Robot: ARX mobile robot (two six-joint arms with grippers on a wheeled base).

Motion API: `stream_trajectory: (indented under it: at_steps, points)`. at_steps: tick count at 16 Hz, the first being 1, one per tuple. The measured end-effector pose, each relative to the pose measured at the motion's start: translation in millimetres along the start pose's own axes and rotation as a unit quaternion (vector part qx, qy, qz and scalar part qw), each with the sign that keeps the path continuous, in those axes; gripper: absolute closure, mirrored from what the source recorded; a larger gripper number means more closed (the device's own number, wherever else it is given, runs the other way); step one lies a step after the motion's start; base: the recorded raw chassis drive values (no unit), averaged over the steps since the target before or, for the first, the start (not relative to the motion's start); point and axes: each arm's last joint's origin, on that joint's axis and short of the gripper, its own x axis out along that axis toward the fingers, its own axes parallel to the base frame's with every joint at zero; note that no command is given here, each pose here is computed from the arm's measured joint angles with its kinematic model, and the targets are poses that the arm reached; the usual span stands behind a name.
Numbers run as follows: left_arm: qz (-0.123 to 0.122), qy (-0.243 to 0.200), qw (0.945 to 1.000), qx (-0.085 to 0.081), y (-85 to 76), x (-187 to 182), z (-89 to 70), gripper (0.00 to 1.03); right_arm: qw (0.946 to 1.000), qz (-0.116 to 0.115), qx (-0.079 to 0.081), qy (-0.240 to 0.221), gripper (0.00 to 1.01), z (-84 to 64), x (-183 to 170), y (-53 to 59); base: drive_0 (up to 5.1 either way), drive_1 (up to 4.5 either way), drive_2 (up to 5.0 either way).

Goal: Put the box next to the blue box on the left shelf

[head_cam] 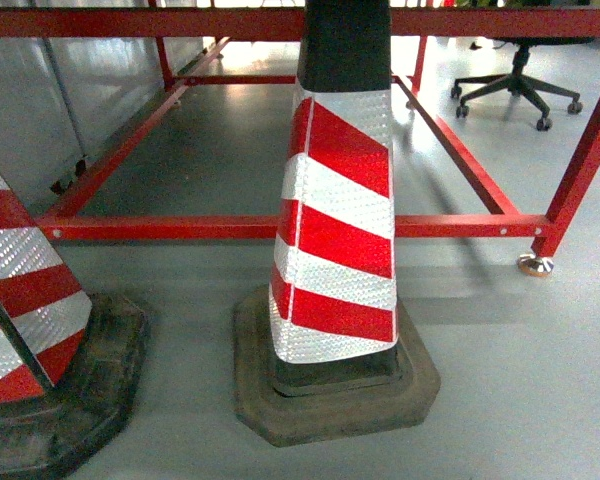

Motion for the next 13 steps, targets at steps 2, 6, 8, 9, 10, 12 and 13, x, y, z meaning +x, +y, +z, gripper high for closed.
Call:
stream_trajectory:
  at_steps: [2, 6, 8, 9, 10, 12, 13]
  points:
    - [0.0, 0.0, 1.0, 0.0, 0.0, 0.0, 0.0, 0.05, 1.0, 0.0, 0.0, 0.0, 0.03, 0.0, 0.0, 0.0, 0.0, 0.0, 0.0]
    - [0.0, 0.002, 1.0, 0.0, 0.0, 0.0, -0.3, 0.05, 1.0, 0.0, 0.0, 0.001, 0.03, -0.3, 0.0, 0.0, 0.0, 0.0, 0.0]
    - [0.0, 0.0, 1.0, 0.0, 0.0, 0.0, 0.0, 0.05, 1.0, 0.001, 0.0, 0.0, 0.03, 0.0, 0.0, 0.0, 0.0, 0.0, 0.0]
    - [0.001, 0.001, 1.0, 0.0, 0.1, 0.0, -0.3, 0.05, 1.0, 0.001, 0.0, 0.0, 0.03, 0.0, 0.0, 0.1, 0.0, 0.0, 0.0]
    - [0.001, 0.001, 1.0, -0.001, 0.1, 0.0, -0.1, 0.05, 1.0, 0.002, 0.0, 0.001, 0.03, -0.1, 0.0, 0.1, 0.0, 0.0, 0.0]
    - [0.001, 0.0, 1.0, 0.0, 0.0, 0.0, -0.2, 0.05, 1.0, 0.002, -0.001, 0.0, 0.03, 0.0, 0.0, 0.1, 0.0, 0.0, 0.0]
    - [0.0, 0.0, 1.0, 0.0, 0.0, 0.0, -0.2, 0.05, 1.0, 0.001, -0.001, 0.001, 0.03, -0.2, 0.0, 0.0, 0.0, 0.0, 0.0]
